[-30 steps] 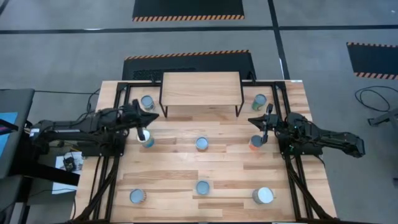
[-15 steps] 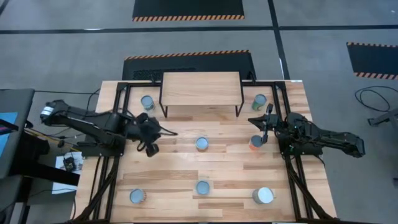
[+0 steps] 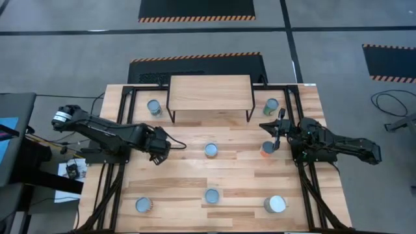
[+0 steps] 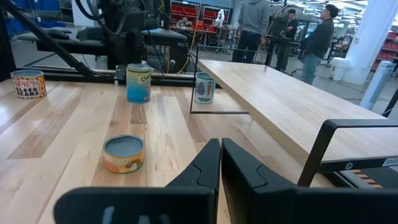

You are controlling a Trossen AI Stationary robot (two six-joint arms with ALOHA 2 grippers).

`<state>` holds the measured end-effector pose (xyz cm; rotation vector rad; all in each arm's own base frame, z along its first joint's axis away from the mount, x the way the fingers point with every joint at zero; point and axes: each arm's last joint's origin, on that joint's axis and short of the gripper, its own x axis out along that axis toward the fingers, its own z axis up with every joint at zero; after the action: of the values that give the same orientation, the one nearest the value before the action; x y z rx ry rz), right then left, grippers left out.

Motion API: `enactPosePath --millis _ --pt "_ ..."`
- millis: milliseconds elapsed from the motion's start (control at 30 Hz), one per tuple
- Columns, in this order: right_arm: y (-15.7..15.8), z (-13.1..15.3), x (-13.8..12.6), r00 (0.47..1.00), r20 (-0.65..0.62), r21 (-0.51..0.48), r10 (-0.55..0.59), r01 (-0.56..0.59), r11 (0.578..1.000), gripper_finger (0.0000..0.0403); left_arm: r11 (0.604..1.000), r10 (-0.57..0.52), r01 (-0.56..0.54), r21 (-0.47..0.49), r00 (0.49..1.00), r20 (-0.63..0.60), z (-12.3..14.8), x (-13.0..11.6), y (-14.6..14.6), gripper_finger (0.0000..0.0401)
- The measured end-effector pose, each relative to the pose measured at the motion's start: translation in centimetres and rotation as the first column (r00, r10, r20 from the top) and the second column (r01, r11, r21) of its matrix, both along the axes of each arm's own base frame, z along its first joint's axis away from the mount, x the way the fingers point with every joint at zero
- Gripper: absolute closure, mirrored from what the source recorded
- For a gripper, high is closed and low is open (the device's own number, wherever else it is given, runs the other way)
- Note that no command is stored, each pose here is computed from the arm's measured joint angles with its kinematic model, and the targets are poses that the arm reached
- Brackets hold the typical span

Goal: Pick and place cans onto a shelf
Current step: Put the top canned cherries on the shelf

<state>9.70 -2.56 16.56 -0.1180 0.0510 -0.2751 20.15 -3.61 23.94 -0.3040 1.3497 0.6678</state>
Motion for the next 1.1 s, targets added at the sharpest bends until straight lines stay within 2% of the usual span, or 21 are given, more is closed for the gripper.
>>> enactPosePath --millis 133,400,833,1100 --pt "0.0 0.0 0.0 1.0 0.0 0.0 0.0 0.0 1.0 0.0365 1.0 0.009 -0.008 0.011 1.0 -0.023 -0.4 0.3 0.3 0.0265" --pt "0.0 0.0 0.0 1.0 0.0 0.0 0.0 0.0 1.0 0.0365 0.999 0.05 -0.049 0.022 0.997 -0.053 -0.3 -0.1 0.6 0.0264" --pt "0.0 0.0 0.0 1.0 0.0 0.0 0.0 0.0 1.0 0.0365 0.999 0.05 -0.05 0.017 0.998 -0.045 -0.4 0.0 0.6 0.0264" --pt "0.0 0.0 0.0 1.0 0.0 0.0 0.0 0.0 1.0 0.0365 0.998 0.066 -0.064 0.027 0.995 -0.071 -2.5 -0.8 0.7 0.0264"
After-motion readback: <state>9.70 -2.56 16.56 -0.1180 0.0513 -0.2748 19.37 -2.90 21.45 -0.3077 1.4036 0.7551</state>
